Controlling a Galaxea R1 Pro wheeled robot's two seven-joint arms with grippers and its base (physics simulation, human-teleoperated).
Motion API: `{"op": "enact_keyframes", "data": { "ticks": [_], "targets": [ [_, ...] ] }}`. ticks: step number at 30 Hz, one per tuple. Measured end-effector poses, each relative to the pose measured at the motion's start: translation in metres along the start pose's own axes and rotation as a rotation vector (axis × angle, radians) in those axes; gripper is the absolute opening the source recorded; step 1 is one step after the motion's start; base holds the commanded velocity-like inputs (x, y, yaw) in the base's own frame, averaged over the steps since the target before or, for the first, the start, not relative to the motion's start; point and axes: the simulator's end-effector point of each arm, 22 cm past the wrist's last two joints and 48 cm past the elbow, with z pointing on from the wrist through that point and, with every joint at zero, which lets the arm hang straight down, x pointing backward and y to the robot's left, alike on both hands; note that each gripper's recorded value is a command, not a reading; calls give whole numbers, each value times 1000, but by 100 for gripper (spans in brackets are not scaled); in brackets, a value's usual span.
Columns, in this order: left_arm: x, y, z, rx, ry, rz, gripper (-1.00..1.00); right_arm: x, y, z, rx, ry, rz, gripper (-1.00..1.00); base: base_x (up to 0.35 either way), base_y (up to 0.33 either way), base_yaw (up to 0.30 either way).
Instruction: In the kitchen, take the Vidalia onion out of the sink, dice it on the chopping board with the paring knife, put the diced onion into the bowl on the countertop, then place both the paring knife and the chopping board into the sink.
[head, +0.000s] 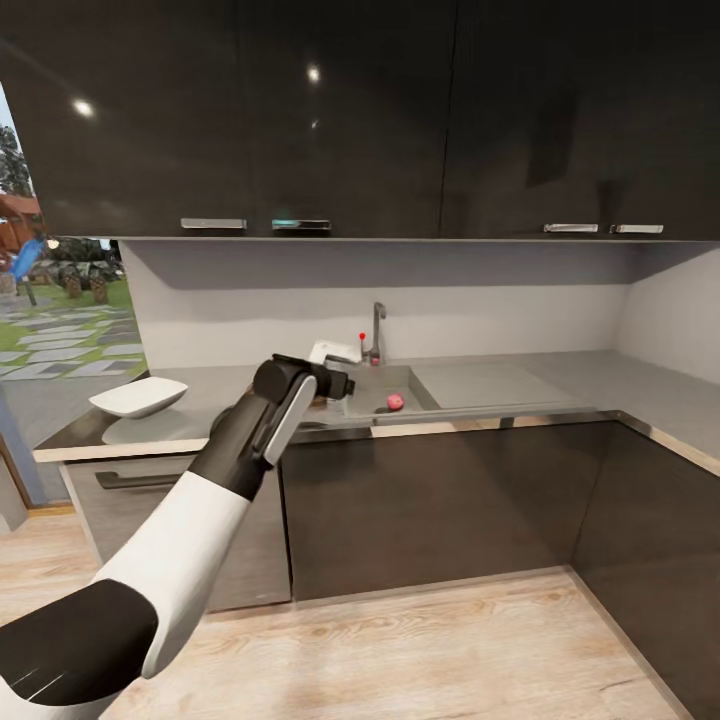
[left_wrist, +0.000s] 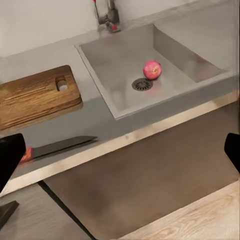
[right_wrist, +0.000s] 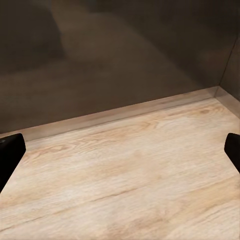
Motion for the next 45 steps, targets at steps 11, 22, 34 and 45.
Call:
{"op": "enact_keyframes", "data": {
  "ticks": [11,22,34,45],
  "targets": [
    [-5,7,-6,-16,-18,15,100,0,-2,0,2,0,-1,100,0,0,0],
    [-12,6,-8,-11,-11,13,100,-10,-3,-2,4,0,-4,100,0,0,0],
    [-20,7,-5,-2,11,8,100,-22,-2,-10,5,17,-4,100,0,0,0],
    [-26,9,-2,2,28,5,100,-32,-3,-17,6,35,-8,100,0,0,0]
  ]
}}
